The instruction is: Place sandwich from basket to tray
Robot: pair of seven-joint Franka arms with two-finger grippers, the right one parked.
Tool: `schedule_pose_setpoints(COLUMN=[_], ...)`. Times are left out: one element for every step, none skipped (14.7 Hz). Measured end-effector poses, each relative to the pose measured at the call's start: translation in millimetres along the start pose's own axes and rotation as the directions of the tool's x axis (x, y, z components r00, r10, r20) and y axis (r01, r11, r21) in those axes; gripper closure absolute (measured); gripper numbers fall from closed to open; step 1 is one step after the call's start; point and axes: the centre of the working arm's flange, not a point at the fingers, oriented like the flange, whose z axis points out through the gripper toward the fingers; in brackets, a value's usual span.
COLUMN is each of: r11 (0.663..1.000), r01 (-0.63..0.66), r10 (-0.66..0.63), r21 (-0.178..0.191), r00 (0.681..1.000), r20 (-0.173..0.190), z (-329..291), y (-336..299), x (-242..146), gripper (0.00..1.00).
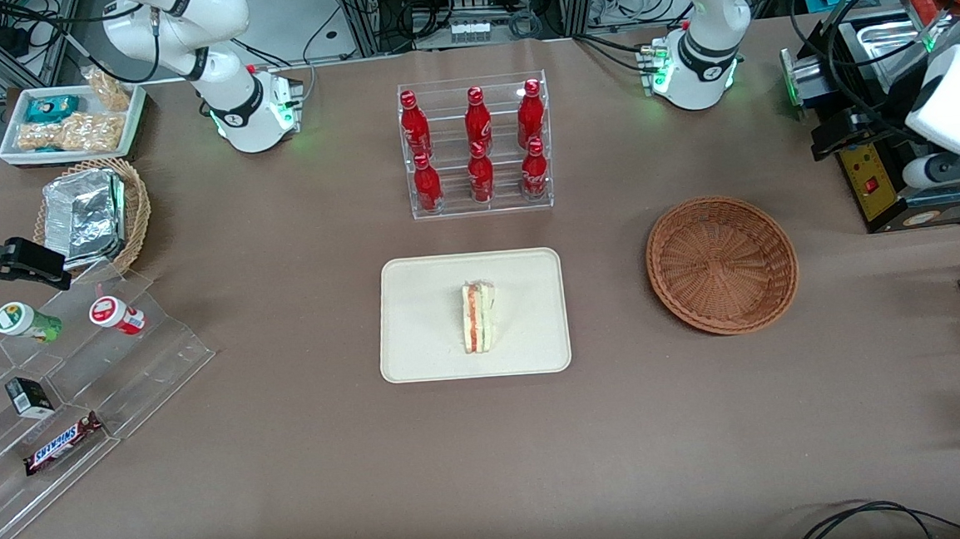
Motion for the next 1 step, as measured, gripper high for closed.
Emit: schedule_pose_setpoints(r11=[1.0], r01=[0.002], r10=[-0.002], r21=[-0.002], r00=[1.0], r20=[-0.009], z=[-3.9], y=[-1.3], x=[-0.6], gripper=[0.0])
